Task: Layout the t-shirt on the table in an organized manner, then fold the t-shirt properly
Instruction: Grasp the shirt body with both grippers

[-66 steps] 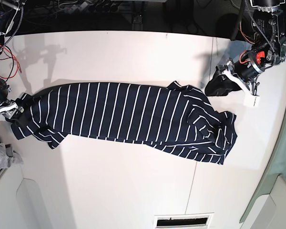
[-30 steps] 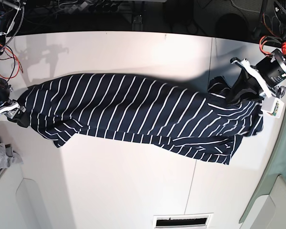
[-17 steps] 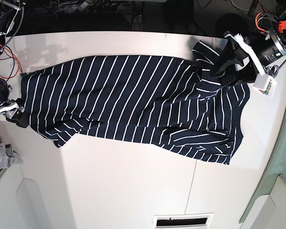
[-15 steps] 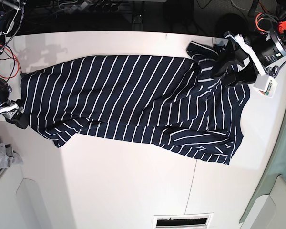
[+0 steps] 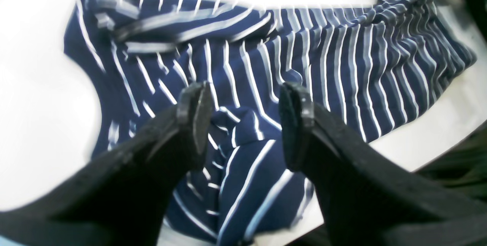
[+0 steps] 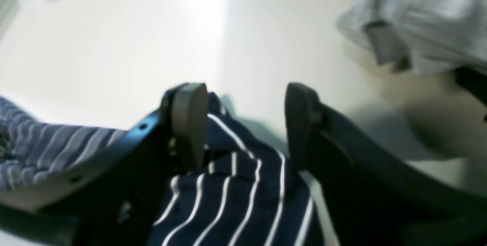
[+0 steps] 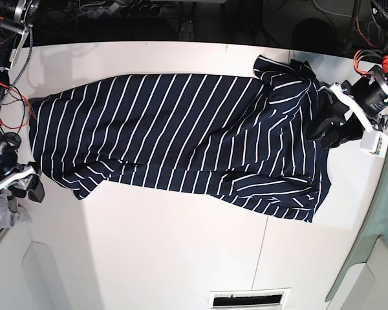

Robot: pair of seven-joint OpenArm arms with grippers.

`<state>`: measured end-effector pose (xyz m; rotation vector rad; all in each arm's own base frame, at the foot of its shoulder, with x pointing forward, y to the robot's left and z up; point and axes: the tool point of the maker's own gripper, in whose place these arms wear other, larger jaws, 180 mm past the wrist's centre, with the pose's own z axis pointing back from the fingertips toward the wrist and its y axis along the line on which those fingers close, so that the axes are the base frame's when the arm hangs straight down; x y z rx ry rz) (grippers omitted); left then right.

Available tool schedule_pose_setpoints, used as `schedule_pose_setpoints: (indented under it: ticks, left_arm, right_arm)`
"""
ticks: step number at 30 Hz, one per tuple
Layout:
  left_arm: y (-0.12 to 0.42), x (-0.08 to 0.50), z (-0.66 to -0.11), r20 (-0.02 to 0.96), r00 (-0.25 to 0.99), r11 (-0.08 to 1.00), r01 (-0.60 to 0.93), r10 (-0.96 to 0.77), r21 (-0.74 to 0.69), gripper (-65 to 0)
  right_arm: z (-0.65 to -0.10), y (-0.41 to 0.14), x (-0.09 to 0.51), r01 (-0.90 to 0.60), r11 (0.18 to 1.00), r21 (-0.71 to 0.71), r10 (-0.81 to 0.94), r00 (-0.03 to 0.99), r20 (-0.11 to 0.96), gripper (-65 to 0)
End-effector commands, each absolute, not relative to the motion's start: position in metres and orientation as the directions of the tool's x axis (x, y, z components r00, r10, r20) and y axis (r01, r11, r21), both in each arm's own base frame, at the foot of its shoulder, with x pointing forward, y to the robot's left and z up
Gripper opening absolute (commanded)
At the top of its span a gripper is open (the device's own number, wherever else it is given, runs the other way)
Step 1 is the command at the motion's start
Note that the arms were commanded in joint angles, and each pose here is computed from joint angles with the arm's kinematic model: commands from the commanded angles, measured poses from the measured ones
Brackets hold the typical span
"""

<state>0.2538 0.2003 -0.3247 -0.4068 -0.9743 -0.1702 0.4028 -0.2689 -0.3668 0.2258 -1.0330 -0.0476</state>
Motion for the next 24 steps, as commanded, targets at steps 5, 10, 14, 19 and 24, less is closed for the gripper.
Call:
schedule_pose_setpoints:
  ticks: [5, 10, 14, 19, 24]
  left_arm:
    - [0.179, 0.263, -0.367, 0.762, 0.641, 0.866, 0.324, 0.096, -0.382, -33.6]
    - [0.158, 0.247, -0.398, 0.699, 0.714, 0.848, 0.345, 0.042, -0.403, -33.6]
    - [0.161, 0.238, -0.417, 0.663, 0.748, 0.864, 0.34, -0.009, -0.372, -33.6]
    - [0.179, 0.232, -0.434, 0.622, 0.782, 0.899, 0.298, -0.038, -0.32, -33.6]
    - [0.213, 0.239, -0.442, 0.616, 0.787, 0.952, 0.222, -0.046, -0.213, -33.6]
  right_arm:
    - [-0.382, -0.244, 0.438, -0.112, 0.984, 0.141, -0.064, 0.516, 0.854, -32.7]
    - [-0.436, -0.209, 0.428, -0.205, 0.975, 0.085, 0.066, 0.635, 0.77, -32.9]
    - [-0.459, -0.187, 0.415, -0.257, 0.964, 0.073, 0.123, 0.67, 0.732, -41.5]
    - [-0.444, -0.191, 0.426, -0.261, 0.964, 0.046, 0.126, 0.604, 0.787, -65.0]
    - [-0.424, -0.228, 0.435, -0.185, 0.982, 0.026, 0.085, 0.565, 0.821, -65.0]
